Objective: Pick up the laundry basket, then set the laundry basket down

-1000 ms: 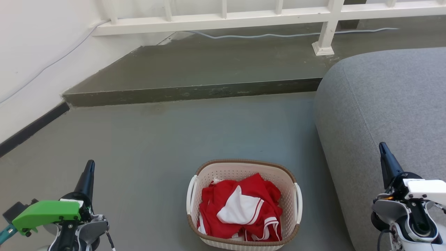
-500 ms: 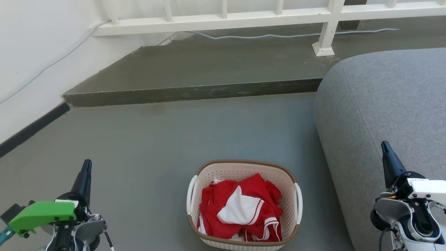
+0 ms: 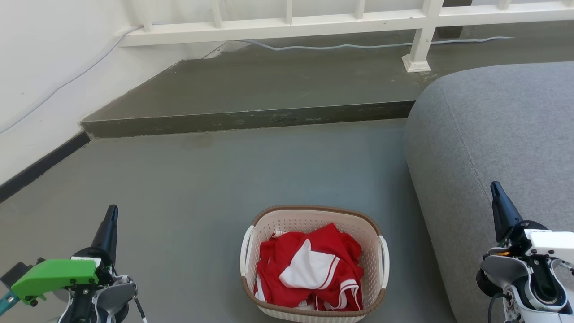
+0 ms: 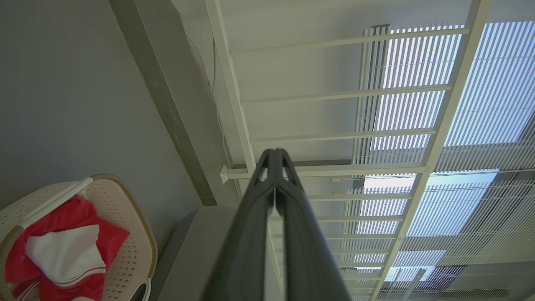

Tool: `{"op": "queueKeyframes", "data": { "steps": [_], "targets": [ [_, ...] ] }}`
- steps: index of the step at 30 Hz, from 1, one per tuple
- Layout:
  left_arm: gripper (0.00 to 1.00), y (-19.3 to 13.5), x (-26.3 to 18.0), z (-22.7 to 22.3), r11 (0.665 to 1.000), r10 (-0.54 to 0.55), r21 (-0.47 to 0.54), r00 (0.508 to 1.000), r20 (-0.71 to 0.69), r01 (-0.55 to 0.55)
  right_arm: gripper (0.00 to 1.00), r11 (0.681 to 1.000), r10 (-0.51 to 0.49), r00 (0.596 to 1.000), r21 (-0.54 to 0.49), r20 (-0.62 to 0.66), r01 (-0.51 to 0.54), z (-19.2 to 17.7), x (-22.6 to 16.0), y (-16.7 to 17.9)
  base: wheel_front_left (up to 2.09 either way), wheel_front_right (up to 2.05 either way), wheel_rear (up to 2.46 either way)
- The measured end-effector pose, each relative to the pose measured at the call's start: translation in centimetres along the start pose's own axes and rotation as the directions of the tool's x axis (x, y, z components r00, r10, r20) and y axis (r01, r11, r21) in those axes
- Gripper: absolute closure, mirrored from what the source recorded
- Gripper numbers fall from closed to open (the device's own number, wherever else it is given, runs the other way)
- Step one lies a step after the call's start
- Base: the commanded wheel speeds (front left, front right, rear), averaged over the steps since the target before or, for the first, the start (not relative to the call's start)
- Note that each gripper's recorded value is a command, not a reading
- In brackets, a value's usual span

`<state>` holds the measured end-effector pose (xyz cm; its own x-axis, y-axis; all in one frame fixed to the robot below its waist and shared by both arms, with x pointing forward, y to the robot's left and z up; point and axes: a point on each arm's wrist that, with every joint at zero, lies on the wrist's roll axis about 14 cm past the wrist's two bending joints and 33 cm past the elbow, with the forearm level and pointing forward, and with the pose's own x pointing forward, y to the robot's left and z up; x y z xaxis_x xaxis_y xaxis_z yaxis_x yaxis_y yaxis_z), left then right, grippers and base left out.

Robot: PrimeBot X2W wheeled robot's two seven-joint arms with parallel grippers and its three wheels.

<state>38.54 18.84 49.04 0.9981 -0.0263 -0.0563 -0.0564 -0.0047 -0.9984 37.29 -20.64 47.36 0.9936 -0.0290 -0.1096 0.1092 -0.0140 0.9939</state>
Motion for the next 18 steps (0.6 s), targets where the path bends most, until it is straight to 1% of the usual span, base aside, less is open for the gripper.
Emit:
{"op": "queueKeyframes", "data": {
  "steps": [18],
  "targets": [
    [1.00,-0.03,0.00,-0.01,1.000,-0.001,0.000,1.000,0.000,0.001,1.00,1.000,0.001,1.000,0.000,0.000,-0.001,-0.01,0.00,0.02,0.00,0.00,0.00]
  ]
}}
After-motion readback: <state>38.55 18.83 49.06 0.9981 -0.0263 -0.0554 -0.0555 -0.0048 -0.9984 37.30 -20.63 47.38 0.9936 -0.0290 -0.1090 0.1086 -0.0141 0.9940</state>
